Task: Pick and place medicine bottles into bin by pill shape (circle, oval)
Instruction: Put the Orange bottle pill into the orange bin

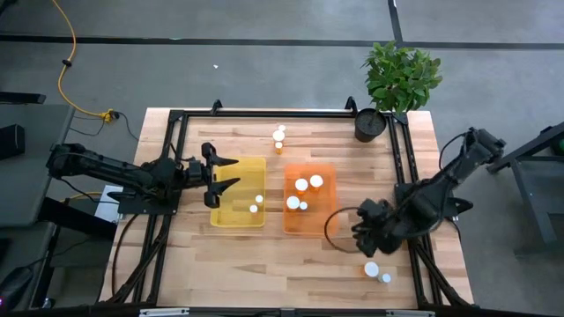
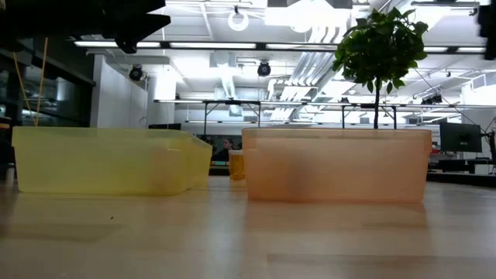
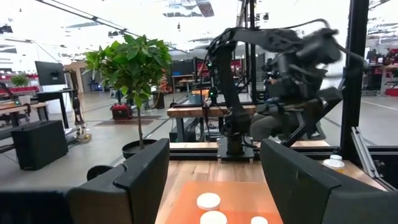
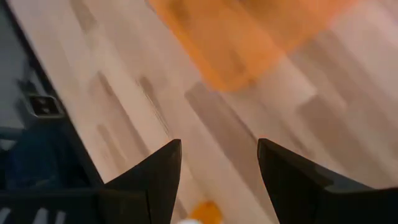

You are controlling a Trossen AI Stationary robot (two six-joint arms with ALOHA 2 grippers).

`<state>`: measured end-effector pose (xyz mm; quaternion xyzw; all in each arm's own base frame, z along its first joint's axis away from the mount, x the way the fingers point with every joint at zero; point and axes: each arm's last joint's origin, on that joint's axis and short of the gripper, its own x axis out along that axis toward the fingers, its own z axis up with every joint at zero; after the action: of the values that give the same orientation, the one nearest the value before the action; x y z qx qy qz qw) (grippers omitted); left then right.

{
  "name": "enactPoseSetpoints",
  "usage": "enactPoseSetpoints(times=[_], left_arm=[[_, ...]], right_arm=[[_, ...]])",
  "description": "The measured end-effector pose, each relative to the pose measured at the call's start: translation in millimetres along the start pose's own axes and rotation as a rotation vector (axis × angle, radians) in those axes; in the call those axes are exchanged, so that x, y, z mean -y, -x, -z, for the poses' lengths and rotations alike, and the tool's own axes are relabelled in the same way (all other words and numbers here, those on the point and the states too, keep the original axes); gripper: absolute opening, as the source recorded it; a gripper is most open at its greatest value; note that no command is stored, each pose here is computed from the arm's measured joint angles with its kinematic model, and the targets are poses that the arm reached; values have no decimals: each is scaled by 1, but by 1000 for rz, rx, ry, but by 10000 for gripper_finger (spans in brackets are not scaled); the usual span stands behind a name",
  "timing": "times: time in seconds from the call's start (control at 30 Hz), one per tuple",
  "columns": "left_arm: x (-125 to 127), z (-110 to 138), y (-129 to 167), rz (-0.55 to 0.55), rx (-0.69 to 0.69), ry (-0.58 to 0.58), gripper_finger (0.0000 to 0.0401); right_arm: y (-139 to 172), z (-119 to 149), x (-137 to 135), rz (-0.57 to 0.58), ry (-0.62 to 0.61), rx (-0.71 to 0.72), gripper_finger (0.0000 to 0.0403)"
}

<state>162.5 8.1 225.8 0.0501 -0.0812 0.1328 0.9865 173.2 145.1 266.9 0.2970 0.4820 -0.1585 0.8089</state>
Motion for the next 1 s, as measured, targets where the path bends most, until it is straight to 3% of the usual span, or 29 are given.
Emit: enactPoseSetpoints(times=[0.3, 0.5, 1.0], left_arm=[[0, 1, 0, -6, -7, 81, 238], [0, 4, 0, -5, -36, 112, 238], [0, 4, 0, -4, -47, 118, 238]], right_arm=[[-29, 38, -45, 277, -122, -267, 204], [-42, 53, -62, 303, -89, -323, 204], [-43, 57, -64, 316, -113, -339, 215]])
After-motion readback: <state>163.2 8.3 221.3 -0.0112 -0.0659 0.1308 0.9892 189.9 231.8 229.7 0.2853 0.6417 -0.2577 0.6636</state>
